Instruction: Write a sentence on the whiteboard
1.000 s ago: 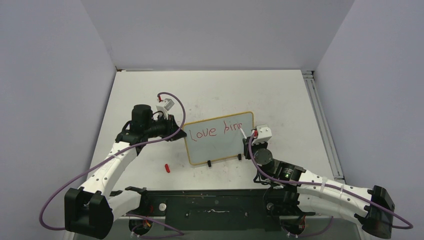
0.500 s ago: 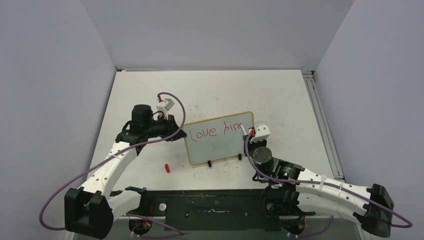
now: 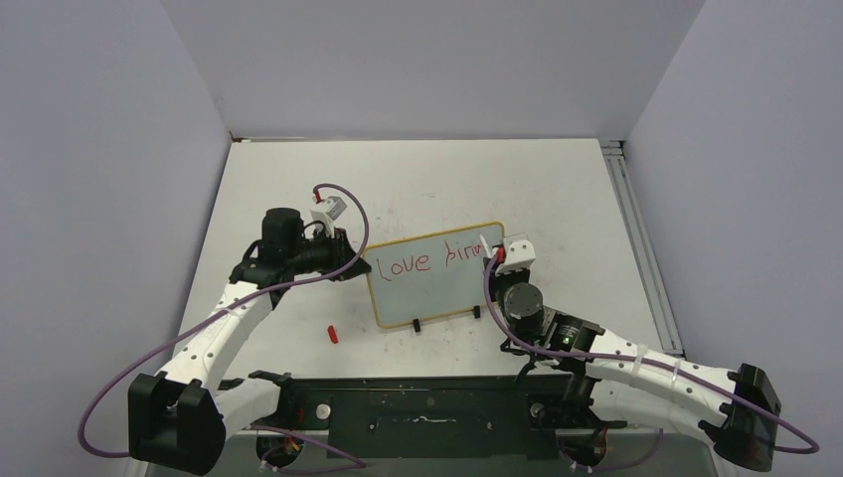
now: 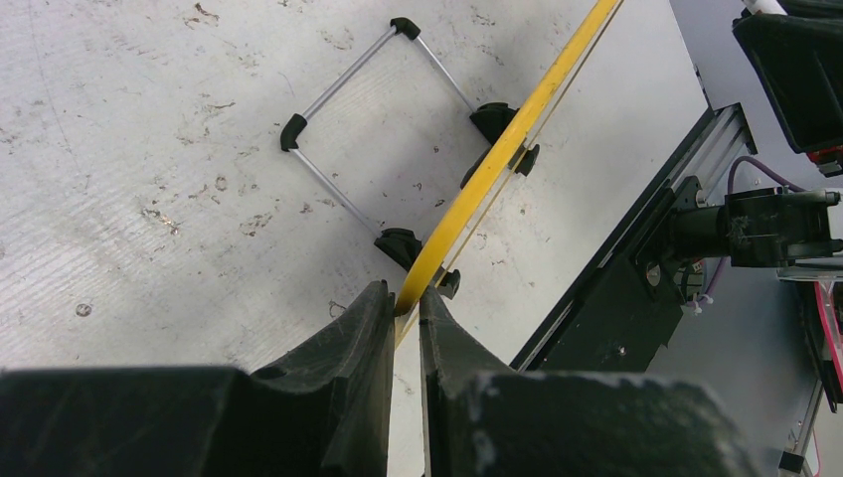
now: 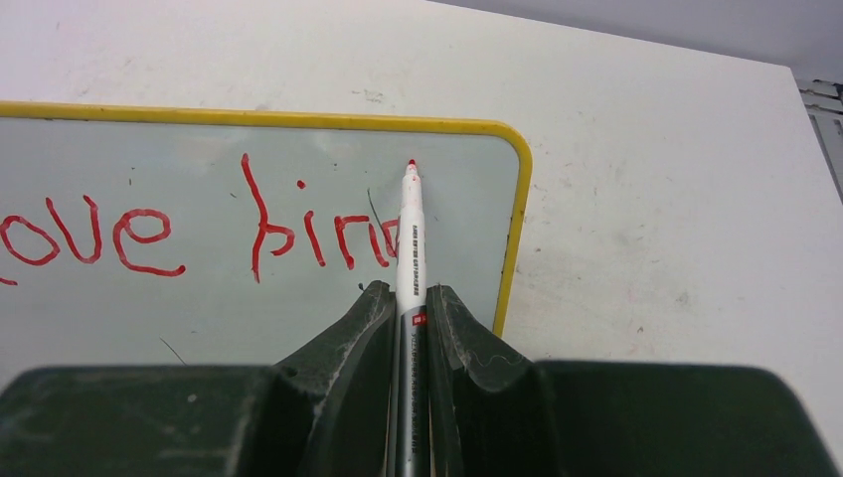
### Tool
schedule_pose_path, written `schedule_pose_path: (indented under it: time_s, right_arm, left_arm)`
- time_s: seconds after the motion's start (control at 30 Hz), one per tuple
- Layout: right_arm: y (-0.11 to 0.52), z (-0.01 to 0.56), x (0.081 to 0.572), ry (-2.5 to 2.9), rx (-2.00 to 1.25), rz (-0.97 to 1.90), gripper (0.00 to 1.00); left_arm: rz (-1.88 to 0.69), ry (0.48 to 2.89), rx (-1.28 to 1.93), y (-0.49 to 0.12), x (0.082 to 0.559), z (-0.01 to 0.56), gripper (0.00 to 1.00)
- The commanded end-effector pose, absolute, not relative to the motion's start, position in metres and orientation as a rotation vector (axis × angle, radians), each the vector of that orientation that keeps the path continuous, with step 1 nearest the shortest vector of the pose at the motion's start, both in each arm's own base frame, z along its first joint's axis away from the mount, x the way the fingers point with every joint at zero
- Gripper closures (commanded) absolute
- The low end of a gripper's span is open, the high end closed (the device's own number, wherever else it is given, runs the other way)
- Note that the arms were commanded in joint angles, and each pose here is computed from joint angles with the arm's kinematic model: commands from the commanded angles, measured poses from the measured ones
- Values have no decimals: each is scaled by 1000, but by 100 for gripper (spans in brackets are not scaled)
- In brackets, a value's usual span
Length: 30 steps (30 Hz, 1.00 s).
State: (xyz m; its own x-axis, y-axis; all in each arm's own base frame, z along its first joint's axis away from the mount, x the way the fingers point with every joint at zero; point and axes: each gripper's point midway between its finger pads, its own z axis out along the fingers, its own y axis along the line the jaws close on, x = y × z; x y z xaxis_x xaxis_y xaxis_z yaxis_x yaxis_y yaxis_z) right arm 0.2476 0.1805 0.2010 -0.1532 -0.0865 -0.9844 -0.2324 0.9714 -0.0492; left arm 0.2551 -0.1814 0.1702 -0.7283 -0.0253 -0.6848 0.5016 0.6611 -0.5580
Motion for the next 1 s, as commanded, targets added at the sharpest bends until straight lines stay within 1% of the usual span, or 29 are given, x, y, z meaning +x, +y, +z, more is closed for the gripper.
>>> schedule_pose_path:
  time_s: [0.0, 0.97]
  right_arm:
    - [183, 229, 257, 1668, -191, 144, 95]
    - [178, 182, 244, 1780, -166, 198, 95]
  left_arm:
    - [-996, 2139, 387, -183, 260, 186, 90]
    - [-996, 2137, 387, -183, 260, 187, 90]
